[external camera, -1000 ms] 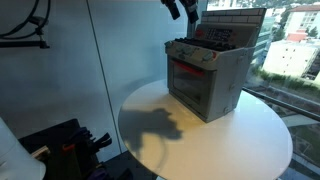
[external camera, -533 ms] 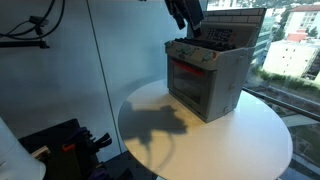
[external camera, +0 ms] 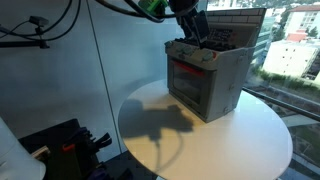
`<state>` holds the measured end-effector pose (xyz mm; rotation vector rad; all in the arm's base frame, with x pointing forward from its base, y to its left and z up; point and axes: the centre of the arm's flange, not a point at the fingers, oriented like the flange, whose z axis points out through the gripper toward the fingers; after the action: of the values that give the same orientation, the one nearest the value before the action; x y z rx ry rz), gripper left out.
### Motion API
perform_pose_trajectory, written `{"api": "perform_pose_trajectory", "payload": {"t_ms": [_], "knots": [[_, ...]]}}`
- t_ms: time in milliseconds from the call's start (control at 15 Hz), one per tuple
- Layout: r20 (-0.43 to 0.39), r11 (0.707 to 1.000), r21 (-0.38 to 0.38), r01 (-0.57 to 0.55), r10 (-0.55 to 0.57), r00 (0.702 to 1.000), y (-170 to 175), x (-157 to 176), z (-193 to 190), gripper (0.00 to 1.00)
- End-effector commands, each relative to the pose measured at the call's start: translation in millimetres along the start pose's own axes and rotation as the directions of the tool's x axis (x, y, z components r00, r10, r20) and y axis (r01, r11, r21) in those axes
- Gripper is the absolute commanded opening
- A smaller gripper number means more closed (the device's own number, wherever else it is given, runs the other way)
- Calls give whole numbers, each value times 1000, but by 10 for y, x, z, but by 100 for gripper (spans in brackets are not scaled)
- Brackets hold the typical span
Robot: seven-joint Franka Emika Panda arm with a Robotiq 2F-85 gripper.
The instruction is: Turn the far right stove knob clockwise once
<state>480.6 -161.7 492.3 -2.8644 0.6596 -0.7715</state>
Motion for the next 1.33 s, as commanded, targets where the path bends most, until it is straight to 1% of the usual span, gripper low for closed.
{"api": "perform_pose_trajectory", "payload": {"t_ms": [0, 133, 200, 467, 533, 1000, 1267], "knots": [[-2, 1000, 21, 5, -5, 1000, -3, 242, 152, 100], [4, 1000, 19, 4, -4, 1000, -22, 279, 205, 100], [12, 1000, 4, -4, 4, 1000, -27, 108, 156, 100], [21, 1000, 1, -3, 3, 1000, -29, 102, 206, 100], [1, 1000, -6, -1, 1, 1000, -30, 113, 229, 100], [-10, 1000, -1, 20, -21, 1000, -142, 144, 483, 100], [-48, 999, 11, 38, -38, 998, -233, 198, 635, 100]]}}
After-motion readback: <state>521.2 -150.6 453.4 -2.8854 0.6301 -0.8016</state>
